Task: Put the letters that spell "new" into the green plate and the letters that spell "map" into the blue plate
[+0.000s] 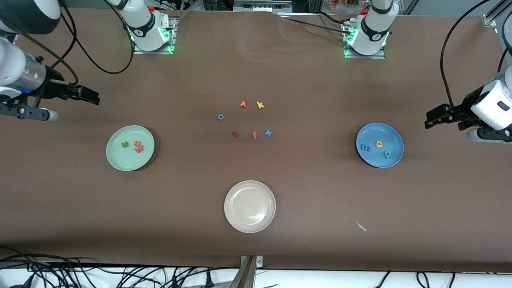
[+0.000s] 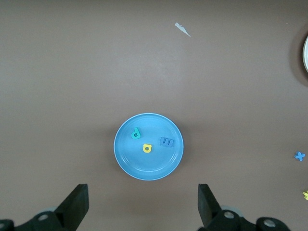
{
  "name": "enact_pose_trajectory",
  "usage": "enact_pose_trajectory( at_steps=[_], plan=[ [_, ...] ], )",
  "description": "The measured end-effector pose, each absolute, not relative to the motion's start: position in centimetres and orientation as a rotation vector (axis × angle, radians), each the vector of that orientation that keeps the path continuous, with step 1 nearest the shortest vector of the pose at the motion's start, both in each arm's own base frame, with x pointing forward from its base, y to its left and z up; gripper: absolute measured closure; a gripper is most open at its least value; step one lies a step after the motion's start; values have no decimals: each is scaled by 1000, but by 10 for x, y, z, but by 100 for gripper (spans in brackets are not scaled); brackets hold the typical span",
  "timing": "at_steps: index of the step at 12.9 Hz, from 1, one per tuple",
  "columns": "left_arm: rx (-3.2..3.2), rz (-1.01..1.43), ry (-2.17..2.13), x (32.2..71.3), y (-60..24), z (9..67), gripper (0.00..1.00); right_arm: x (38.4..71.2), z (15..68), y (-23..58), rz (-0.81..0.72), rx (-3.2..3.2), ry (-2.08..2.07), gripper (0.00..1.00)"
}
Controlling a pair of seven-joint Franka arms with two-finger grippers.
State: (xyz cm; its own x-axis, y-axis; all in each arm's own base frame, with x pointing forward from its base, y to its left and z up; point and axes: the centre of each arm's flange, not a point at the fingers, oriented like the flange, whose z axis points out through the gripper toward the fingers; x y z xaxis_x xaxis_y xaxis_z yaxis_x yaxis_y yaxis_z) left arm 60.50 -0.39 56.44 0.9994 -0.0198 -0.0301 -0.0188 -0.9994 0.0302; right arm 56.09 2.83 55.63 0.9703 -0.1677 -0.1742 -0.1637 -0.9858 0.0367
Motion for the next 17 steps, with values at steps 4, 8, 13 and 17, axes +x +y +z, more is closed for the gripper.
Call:
enact_pose_trajectory(
  at_steps=[4, 8, 13, 17],
  plan=[
    [3111, -49, -37, 605, -4, 564, 0, 562, 558, 13, -262, 3097, -298, 0],
    [3110, -55, -61, 605, -2, 562, 0, 568, 562, 14, -182, 3116, -248, 0],
    [3109, -60, -67, 605, 3, 561, 0, 573, 565, 21, -115, 3126, -216, 0],
    [3109, -80, -69, 604, 3, 555, 0, 574, 564, 22, -110, 3126, -212, 0]
  ],
)
